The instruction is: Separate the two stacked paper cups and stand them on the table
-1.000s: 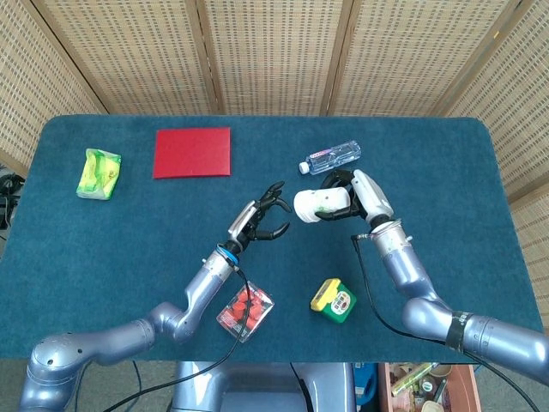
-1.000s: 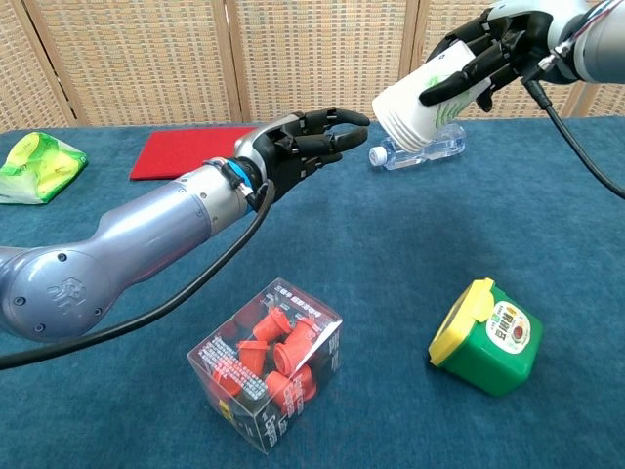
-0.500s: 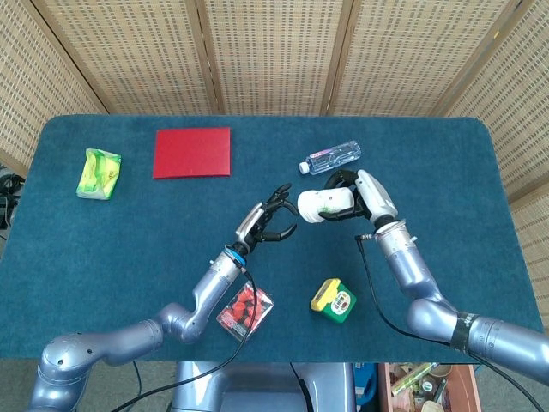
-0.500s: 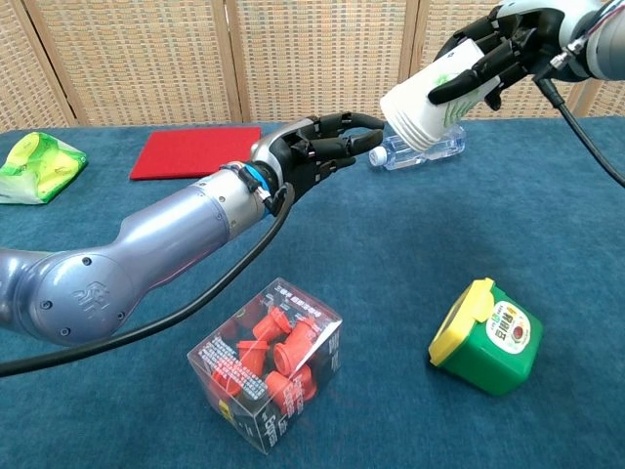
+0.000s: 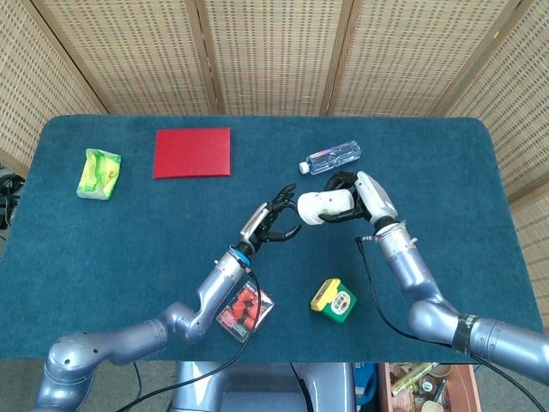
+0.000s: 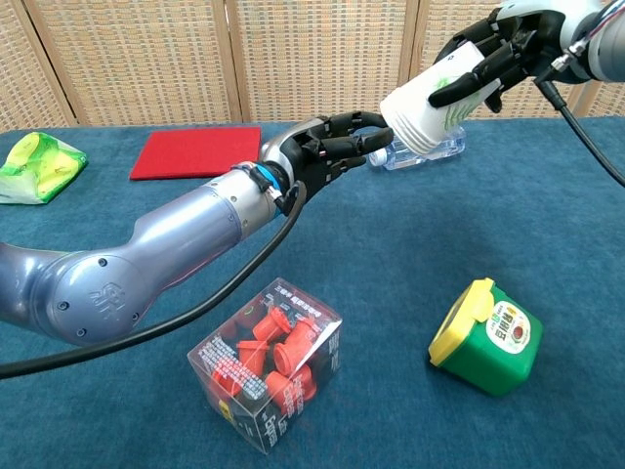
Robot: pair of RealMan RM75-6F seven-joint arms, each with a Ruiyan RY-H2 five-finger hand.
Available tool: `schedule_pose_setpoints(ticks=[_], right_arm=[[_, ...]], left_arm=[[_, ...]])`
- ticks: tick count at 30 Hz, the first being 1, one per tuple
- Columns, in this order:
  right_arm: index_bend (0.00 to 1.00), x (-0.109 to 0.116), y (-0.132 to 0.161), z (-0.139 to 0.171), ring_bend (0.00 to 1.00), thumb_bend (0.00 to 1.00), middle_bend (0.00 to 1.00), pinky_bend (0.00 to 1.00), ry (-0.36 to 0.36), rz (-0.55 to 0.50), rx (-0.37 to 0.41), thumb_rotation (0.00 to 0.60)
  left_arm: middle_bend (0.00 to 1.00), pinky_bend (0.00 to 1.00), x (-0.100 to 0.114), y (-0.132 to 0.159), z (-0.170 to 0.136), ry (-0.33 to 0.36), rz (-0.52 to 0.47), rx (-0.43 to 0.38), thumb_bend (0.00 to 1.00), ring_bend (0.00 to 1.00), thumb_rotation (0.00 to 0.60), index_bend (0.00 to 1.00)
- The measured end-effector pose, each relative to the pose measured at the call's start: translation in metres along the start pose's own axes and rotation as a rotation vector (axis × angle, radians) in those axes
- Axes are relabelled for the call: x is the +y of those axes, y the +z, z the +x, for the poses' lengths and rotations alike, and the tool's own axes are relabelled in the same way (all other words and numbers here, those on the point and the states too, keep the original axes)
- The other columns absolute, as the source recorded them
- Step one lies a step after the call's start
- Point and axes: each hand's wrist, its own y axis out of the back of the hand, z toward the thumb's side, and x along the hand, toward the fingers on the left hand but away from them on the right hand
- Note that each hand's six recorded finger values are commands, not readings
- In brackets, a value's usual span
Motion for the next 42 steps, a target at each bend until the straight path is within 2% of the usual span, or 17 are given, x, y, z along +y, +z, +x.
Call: schedule_pose_setpoints(ticks=[9,17,26,42], right_arm=[[0.74,0.000,-0.002,0.001,0.47,0.22,0.61,0.73,0.005,0.000,-0.005,0.600],[0.74,-0.002,-0.005,0.002,0.47,0.22,0.62,0.73,0.015,0.005,-0.012,0.600],[0.74,0.001,-0.004,0.004,0.47,0.22,0.62,0.73,0.011,0.009,-0.008,0.600],[0.74,0.002,-0.005,0.007,0.47,0.22,0.62,0.73,0.009,0.011,-0.006,0.600]], left_arm=[[0.00,0.00,-0.005,-0.001,0.005,-0.017,-0.006,-0.007,0.38,0.00,0.600,0.49],[0.00,0.00,-0.008,-0.003,0.009,-0.020,-0.021,-0.003,0.39,0.00,0.600,0.54],[0.01,0.00,-0.011,-0.005,0.009,-0.018,-0.018,-0.004,0.39,0.00,0.600,0.64],[0.01,0.00,-0.011,-0.005,0.007,-0.011,-0.019,-0.006,0.39,0.00,0.600,0.69]])
